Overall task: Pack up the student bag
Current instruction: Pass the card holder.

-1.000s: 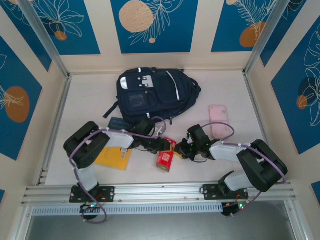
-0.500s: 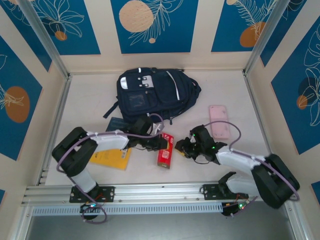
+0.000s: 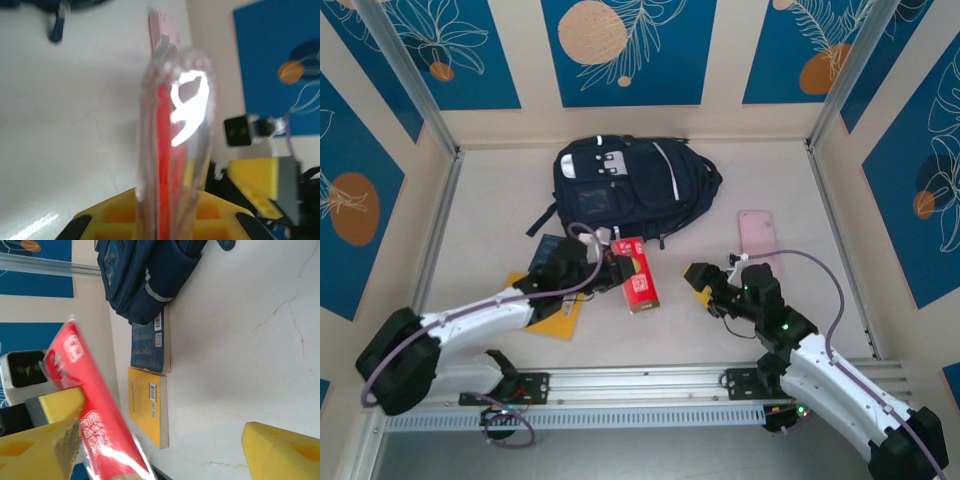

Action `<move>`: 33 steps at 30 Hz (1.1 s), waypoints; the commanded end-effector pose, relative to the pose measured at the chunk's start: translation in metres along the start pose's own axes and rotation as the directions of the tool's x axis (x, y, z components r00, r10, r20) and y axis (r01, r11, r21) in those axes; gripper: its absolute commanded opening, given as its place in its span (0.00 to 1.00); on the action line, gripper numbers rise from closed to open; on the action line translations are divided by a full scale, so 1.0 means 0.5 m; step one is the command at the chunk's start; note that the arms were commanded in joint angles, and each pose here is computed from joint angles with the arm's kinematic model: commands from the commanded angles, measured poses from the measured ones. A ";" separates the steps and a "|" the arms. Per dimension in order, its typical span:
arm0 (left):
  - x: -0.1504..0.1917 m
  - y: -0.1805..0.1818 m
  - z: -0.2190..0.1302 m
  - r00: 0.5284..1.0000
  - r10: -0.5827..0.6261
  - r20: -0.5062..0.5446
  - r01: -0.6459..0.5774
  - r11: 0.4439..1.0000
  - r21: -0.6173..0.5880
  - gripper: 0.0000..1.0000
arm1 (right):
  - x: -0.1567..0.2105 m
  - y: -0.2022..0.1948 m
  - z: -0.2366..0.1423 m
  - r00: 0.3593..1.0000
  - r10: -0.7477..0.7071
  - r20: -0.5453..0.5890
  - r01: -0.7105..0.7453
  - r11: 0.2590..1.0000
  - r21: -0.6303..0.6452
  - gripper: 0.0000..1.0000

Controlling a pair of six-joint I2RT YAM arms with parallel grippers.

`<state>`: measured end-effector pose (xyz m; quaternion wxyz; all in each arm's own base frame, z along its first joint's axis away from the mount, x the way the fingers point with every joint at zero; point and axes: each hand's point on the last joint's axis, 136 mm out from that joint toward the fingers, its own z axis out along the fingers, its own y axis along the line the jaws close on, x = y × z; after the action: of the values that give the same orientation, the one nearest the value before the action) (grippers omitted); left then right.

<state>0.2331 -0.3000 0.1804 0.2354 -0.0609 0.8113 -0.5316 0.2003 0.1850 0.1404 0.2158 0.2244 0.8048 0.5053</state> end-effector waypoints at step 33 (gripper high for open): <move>-0.055 -0.017 -0.089 0.907 -0.271 0.323 0.248 0.962 0.111 0.00 | 0.117 0.253 0.143 0.989 0.034 -0.145 -0.081 0.941 -0.329 0.42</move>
<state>0.2379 -0.2585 0.2068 0.2958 -0.2463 0.7333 -0.5605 0.2013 0.3145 0.1876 0.1484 0.1734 0.7452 0.6266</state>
